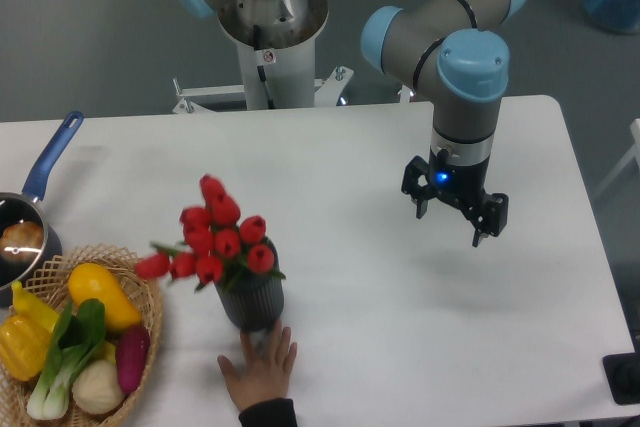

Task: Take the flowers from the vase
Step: 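Move the open gripper toward the red tulip stems above the vase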

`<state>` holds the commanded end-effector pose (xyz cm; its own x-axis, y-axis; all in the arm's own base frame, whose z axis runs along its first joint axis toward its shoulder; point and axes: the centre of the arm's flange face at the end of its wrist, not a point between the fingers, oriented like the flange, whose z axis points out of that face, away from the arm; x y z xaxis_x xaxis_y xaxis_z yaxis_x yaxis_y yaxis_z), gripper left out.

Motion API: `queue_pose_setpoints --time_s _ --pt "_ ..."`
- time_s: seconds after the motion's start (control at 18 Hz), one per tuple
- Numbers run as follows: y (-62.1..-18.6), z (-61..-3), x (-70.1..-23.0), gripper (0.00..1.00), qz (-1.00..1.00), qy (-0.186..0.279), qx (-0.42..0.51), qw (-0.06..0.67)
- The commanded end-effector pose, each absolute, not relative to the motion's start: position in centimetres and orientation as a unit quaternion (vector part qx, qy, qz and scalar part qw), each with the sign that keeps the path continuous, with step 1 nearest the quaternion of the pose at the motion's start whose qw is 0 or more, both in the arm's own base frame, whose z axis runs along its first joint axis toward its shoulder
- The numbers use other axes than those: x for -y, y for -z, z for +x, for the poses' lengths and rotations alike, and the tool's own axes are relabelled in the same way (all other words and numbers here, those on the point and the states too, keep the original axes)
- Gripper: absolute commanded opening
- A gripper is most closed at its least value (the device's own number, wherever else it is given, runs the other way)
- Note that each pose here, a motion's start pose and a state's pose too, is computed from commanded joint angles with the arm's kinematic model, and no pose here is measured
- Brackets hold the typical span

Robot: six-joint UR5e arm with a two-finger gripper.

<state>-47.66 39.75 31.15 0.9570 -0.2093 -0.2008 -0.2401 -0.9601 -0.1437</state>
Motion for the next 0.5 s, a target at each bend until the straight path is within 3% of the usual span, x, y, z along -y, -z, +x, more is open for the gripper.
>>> queue_pose_setpoints --time_s 0.5 --pt "-29.7 -45.5 -41.3 1.00 -0.985 -0.075 -0.129 0.091"
